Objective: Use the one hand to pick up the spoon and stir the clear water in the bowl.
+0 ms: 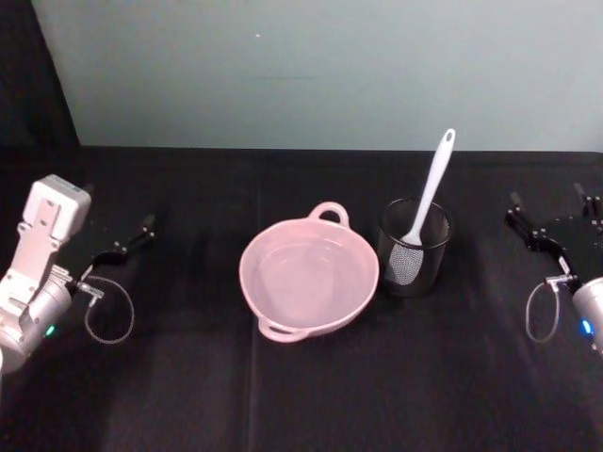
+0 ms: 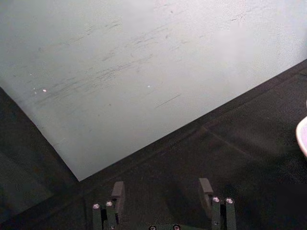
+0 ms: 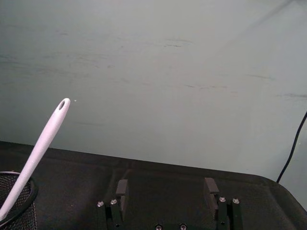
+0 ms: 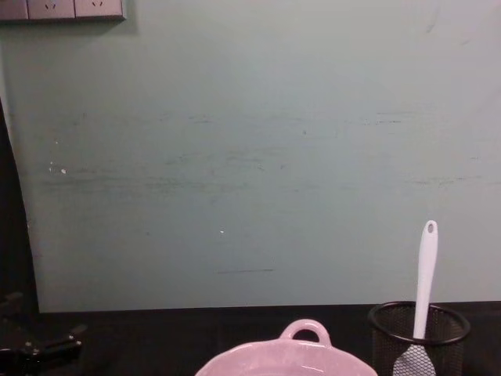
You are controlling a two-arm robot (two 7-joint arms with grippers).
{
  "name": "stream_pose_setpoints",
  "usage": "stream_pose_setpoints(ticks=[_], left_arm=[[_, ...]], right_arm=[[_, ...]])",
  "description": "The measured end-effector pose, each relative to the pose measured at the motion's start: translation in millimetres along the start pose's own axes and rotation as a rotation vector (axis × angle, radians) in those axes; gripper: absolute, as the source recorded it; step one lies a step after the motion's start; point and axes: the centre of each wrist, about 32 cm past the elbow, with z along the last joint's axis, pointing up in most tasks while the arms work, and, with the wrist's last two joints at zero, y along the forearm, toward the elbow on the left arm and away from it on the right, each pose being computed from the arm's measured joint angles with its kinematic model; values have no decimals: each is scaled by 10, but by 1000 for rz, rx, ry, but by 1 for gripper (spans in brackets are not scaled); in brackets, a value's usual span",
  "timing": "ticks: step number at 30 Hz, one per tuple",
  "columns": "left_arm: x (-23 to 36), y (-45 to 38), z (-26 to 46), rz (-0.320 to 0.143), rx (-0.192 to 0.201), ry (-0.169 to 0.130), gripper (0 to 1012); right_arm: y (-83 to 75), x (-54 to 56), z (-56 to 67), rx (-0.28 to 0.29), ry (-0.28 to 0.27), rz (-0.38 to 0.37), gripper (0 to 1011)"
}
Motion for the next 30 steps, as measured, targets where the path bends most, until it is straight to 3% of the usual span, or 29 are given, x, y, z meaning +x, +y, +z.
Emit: stream_pose_setpoints(ticks=[30], left_arm=[[0, 0, 0, 0, 0, 0, 1011]], right_arm=[[-2, -1, 5, 1, -4, 1, 1002]])
